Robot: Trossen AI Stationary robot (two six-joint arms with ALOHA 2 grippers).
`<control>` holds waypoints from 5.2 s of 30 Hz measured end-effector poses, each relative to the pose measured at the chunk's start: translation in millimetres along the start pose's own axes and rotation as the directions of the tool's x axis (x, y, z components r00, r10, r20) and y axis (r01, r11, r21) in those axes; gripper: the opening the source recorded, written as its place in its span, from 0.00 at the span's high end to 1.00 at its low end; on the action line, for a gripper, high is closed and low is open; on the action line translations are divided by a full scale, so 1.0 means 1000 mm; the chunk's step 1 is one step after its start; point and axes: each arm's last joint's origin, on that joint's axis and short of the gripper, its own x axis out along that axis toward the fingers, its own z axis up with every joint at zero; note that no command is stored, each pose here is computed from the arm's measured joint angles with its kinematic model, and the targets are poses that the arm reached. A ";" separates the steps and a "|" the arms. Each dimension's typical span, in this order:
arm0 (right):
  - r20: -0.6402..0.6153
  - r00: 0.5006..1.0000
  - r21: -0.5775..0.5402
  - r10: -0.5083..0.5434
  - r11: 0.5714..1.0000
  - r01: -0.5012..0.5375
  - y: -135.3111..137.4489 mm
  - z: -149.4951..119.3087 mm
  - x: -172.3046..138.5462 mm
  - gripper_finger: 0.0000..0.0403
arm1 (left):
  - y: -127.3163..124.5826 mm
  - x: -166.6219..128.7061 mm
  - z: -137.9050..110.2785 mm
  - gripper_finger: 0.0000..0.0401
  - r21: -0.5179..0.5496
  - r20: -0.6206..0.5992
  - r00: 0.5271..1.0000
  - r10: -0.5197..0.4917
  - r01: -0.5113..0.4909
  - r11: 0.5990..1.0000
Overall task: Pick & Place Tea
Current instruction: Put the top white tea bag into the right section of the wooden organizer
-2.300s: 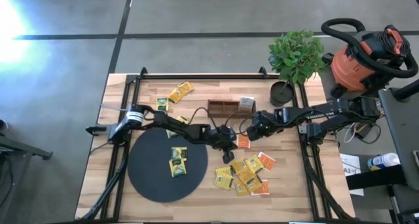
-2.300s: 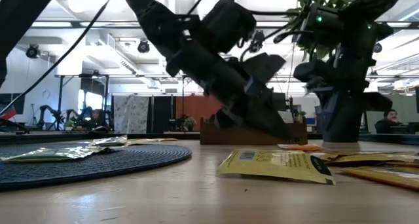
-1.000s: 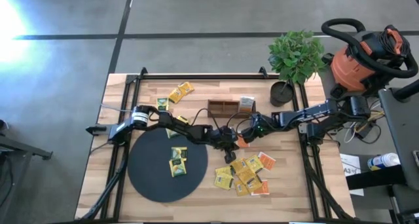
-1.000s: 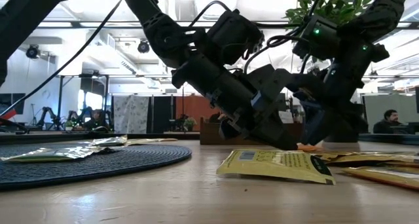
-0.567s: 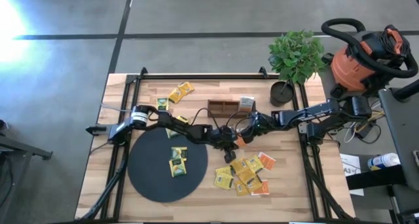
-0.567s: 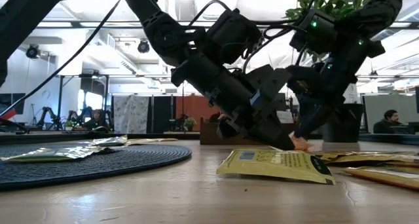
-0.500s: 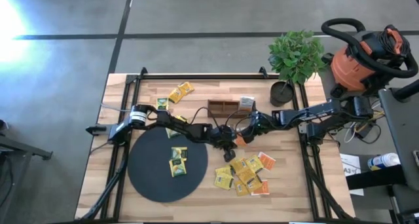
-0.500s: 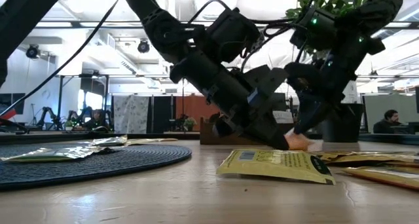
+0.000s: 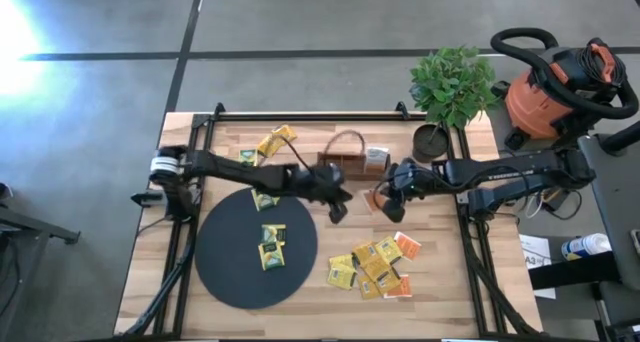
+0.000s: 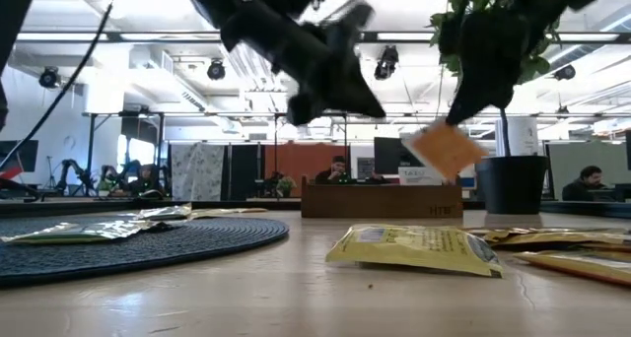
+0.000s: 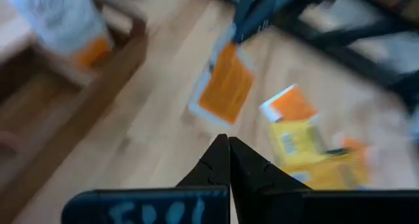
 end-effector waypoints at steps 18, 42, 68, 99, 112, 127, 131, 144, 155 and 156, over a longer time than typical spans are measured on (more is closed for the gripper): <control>0.049 0.950 -0.236 -0.308 0.921 0.311 0.045 0.050 0.020 0.98 | 0.031 -0.017 -0.021 1.00 -0.377 -0.086 0.987 -0.139 0.097 0.921; -0.056 0.889 -0.529 -0.454 0.769 0.360 0.100 -0.006 0.086 0.98 | 0.050 -0.052 -0.058 1.00 -0.472 -0.052 0.995 -0.082 0.048 0.881; -0.160 0.982 -0.075 -0.099 0.993 0.088 0.109 -0.003 0.091 0.55 | 0.033 -0.051 -0.074 1.00 -0.471 -0.103 0.987 -0.126 0.063 0.880; -0.213 0.970 0.700 0.118 0.711 0.067 0.029 -0.034 0.111 0.61 | 0.005 0.062 -0.114 1.00 -0.379 -0.207 0.968 -0.145 0.057 0.924; -0.211 0.959 0.686 0.191 0.728 0.006 0.033 -0.034 0.122 0.68 | 0.014 0.062 -0.116 1.00 -0.312 -0.214 0.976 -0.036 -0.034 0.949; -0.333 0.860 0.650 0.386 0.755 -0.087 0.046 -0.040 0.103 0.79 | 0.024 0.055 -0.104 1.00 -0.281 -0.192 0.981 0.018 -0.072 0.957; -0.315 0.863 0.631 0.395 0.767 -0.121 0.047 -0.036 0.091 0.76 | 0.028 0.050 -0.097 1.00 -0.285 -0.169 0.984 0.058 -0.105 0.953; -0.203 0.965 0.539 0.167 0.841 -0.032 0.006 -0.017 0.099 0.68 | -0.020 0.044 -0.102 1.00 -0.298 -0.107 0.989 -0.105 0.069 0.952; -0.281 0.923 0.518 0.263 0.851 -0.084 0.023 -0.023 0.127 0.69 | -0.014 0.060 -0.126 1.00 -0.340 -0.165 0.984 -0.075 0.014 0.940; -0.279 0.922 0.516 0.267 0.852 -0.090 0.024 -0.022 0.127 0.69 | -0.015 0.061 -0.128 1.00 -0.338 -0.166 0.984 -0.072 0.012 0.941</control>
